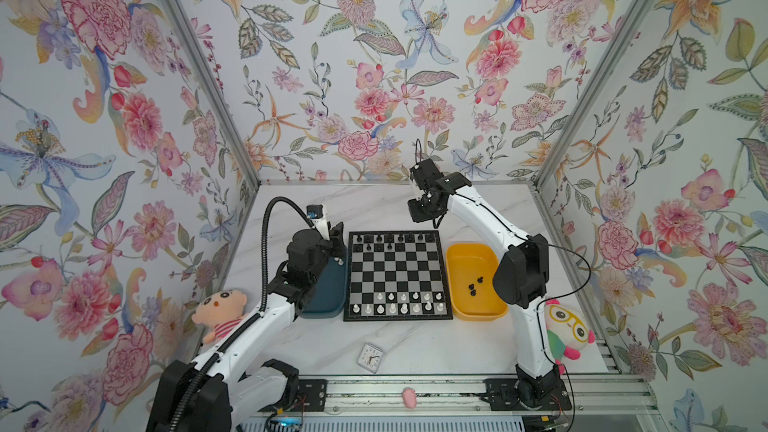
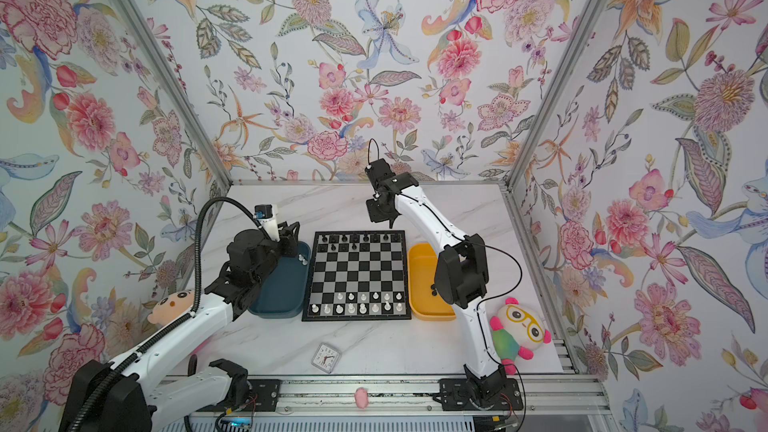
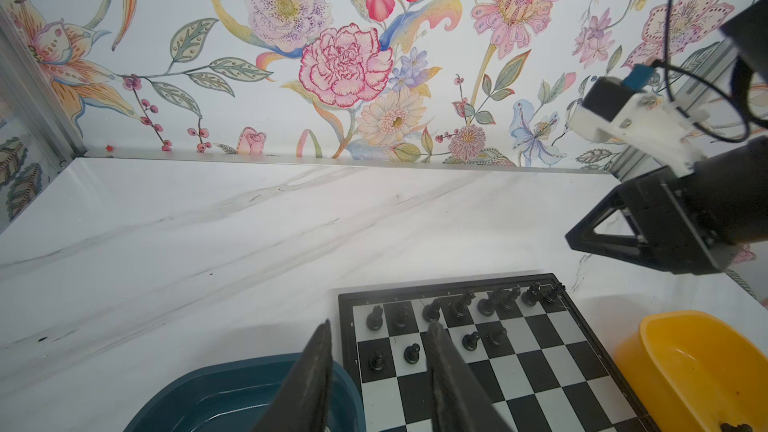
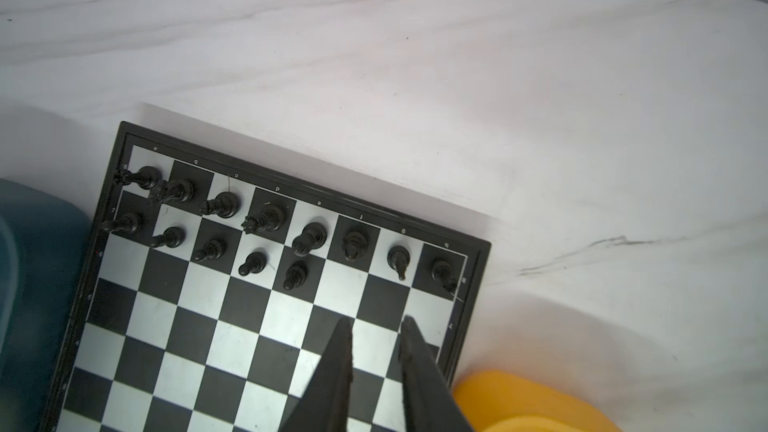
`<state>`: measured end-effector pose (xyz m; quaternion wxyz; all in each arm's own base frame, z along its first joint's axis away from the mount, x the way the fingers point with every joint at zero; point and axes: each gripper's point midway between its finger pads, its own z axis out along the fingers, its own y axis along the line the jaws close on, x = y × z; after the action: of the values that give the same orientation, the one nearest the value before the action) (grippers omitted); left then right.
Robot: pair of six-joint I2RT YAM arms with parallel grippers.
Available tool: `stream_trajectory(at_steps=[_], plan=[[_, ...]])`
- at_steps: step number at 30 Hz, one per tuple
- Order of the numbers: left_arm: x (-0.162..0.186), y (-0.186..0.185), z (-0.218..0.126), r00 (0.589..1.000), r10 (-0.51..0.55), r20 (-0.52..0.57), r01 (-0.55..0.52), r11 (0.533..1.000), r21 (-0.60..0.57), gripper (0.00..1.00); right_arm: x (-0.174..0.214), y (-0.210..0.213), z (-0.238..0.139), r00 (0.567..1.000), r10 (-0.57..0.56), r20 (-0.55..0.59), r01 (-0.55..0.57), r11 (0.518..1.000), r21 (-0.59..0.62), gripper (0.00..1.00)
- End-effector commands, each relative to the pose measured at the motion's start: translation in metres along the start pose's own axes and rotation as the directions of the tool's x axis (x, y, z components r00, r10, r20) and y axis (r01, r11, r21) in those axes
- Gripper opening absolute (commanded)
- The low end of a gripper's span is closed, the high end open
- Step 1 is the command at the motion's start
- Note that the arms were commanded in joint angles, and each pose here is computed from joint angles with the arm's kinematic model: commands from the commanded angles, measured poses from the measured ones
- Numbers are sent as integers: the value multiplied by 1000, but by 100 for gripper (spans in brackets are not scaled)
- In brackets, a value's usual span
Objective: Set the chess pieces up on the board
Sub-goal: 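Open the right gripper and swing it back over the yellow tray, then lower the right gripper onto a black pawn in the yellow tray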
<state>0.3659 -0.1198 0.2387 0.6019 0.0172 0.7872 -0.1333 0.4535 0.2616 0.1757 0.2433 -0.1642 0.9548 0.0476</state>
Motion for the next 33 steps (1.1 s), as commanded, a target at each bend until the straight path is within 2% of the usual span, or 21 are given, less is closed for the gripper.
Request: stream_trajectory(at_steps=[1,5,10,18,25,33], plan=[[1,7,-4,1000,-7,1,7,1000,-18,39,15,-34,-33,1000,13,6,-13,996,92,23],[1,8,-2,1000,2,-3,-2,1000,-25,40,53,-64,-51,998,61,-16,-58,986,157,23],[-1,5,4,1000,3,-11,-3,1000,-13,40,110,-90,-48,983,171,-60,-160,974,159,22],[-6,-3,14,1000,-17,-13,18,1000,21,39,187,-97,-38,951,254,-178,-225,960,168,19],[-5,-8,18,999,-30,-18,31,999,45,39,220,-91,-34,934,275,-228,-247,958,146,19],[-4,-8,18,999,-36,-19,37,998,51,39,232,-85,-21,925,285,-251,-261,957,122,19]])
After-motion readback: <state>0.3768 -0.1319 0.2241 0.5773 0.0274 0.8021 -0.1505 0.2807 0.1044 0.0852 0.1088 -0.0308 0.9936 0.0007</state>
